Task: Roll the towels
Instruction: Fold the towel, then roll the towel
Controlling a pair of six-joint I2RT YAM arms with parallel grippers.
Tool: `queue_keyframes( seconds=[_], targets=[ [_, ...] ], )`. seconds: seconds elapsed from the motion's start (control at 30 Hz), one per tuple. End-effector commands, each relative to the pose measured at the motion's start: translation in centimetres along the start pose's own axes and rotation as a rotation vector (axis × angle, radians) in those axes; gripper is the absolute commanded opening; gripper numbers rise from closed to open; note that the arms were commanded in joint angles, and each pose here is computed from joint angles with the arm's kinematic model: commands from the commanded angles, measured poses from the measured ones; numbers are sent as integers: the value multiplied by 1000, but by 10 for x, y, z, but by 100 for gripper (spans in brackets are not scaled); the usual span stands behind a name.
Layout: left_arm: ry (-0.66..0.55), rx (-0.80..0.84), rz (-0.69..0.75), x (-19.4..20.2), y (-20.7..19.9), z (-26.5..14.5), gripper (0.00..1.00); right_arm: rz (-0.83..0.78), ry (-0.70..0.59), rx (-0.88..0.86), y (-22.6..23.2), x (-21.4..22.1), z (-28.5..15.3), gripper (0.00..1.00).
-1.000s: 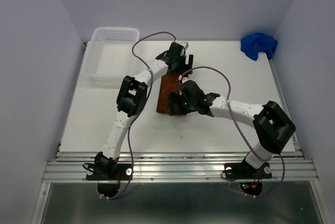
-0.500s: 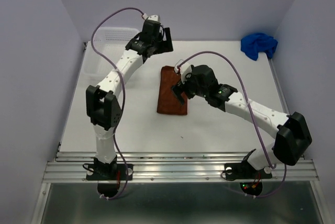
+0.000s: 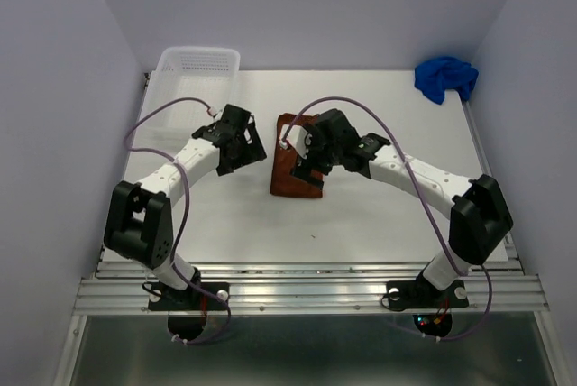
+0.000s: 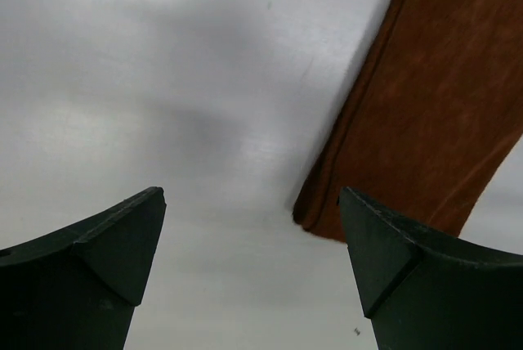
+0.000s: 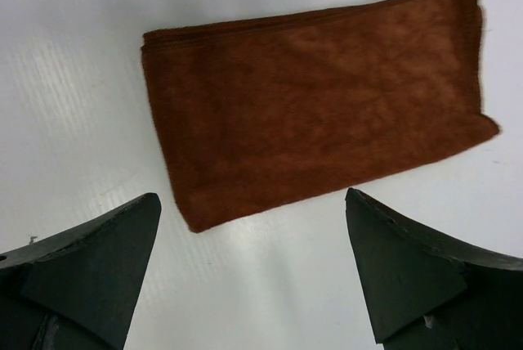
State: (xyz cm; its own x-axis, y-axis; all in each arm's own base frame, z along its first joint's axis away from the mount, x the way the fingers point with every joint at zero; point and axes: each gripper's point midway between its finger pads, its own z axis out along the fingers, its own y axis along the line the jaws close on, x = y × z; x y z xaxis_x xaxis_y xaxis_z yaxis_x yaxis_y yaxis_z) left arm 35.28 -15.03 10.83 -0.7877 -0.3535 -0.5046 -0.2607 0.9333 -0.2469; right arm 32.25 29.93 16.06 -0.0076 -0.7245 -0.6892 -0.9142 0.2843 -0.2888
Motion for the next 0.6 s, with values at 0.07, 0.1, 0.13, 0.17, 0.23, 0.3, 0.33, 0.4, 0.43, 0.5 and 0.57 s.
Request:
queue_keyframes(
  seconds=[0.07, 0.1, 0.13, 0.17, 0.23, 0.3, 0.33, 0.4, 0.43, 0.5, 0.57],
  targets=[
    [18, 63, -85, 34, 20, -40, 99, 42, 141, -86, 44, 21, 24, 100],
    [33, 65, -87, 41, 23, -41, 99, 47, 167, -93, 49, 27, 31, 100],
    [50, 57, -87, 50, 30, -40, 99, 40, 179, -99, 56, 27, 34, 100],
    [62, 52, -85, 55, 33, -40, 99, 46, 191, -100, 56, 30, 38, 100],
    [91, 33, -88, 66, 39, -37, 99, 47, 226, -104, 66, 36, 47, 99],
    [108, 19, -95, 74, 44, -34, 99, 67, 240, -108, 69, 42, 54, 97],
    [107, 18, -101, 74, 45, -33, 99, 74, 245, -103, 72, 43, 57, 94],
    [107, 18, -105, 75, 45, -32, 99, 82, 246, -101, 73, 44, 61, 91],
    [111, 24, -113, 76, 44, -32, 99, 87, 246, -97, 73, 45, 64, 88],
    [120, 41, -125, 80, 42, -31, 99, 98, 251, -103, 75, 48, 69, 82],
    [114, 50, -130, 80, 41, -31, 99, 103, 260, -100, 76, 54, 74, 76]
  ],
)
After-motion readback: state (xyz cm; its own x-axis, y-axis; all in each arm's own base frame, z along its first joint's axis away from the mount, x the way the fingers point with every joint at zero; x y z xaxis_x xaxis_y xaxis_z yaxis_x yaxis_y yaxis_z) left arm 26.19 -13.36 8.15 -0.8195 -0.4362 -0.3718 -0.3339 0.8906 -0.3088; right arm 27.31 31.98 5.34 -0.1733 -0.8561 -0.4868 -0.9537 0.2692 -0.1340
